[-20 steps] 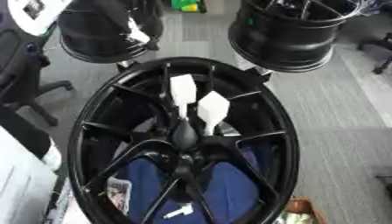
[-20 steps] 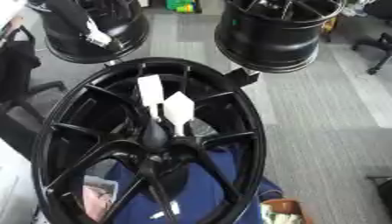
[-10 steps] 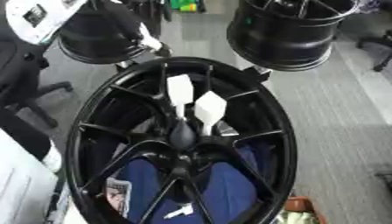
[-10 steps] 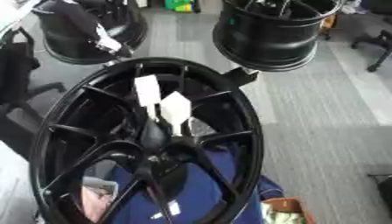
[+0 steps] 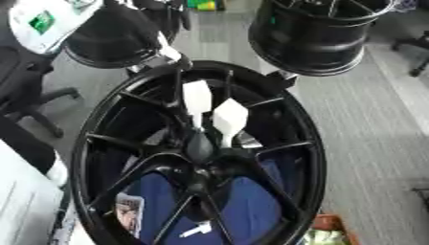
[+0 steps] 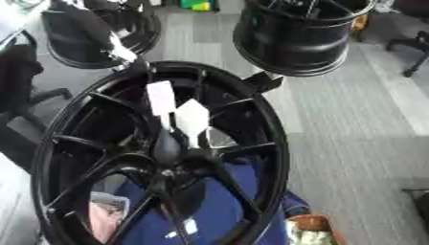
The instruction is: Pull the pin out of the wheel hub.
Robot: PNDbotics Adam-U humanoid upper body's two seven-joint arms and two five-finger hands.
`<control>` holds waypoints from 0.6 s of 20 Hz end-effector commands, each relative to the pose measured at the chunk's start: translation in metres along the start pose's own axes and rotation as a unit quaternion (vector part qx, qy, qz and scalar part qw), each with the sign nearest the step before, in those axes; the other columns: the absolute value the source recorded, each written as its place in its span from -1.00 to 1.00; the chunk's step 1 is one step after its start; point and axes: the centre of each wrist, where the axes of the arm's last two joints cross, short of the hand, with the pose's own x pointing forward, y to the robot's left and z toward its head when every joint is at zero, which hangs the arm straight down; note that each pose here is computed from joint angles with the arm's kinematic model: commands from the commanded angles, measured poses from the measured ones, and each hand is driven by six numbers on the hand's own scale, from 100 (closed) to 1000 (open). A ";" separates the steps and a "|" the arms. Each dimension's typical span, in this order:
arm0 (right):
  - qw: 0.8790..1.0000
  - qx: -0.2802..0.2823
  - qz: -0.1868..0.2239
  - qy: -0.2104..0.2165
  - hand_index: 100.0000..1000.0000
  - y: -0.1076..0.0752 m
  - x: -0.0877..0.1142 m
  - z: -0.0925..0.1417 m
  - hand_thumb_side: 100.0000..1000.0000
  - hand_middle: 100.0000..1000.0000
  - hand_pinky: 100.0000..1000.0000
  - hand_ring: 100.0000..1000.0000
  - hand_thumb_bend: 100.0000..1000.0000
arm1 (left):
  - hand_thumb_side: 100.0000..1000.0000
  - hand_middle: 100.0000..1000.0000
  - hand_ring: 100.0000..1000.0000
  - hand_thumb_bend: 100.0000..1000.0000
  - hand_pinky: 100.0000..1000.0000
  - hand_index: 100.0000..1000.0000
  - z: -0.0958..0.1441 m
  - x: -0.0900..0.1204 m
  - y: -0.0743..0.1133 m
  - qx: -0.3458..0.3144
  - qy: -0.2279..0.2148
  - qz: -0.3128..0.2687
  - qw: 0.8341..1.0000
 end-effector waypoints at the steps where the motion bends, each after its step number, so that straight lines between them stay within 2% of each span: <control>1: 1.000 -0.014 0.011 -0.001 0.72 -0.009 -0.001 0.000 -0.81 0.58 0.75 0.66 -1.00 | 0.04 0.32 0.42 0.09 0.42 0.62 0.012 0.004 0.007 0.016 0.010 -0.004 1.000; 12: 1.000 -0.009 0.008 0.003 0.72 -0.004 -0.001 0.001 -0.76 0.58 0.75 0.66 -1.00 | 0.06 0.32 0.42 0.15 0.42 0.62 0.009 0.028 -0.001 -0.011 0.019 0.000 1.000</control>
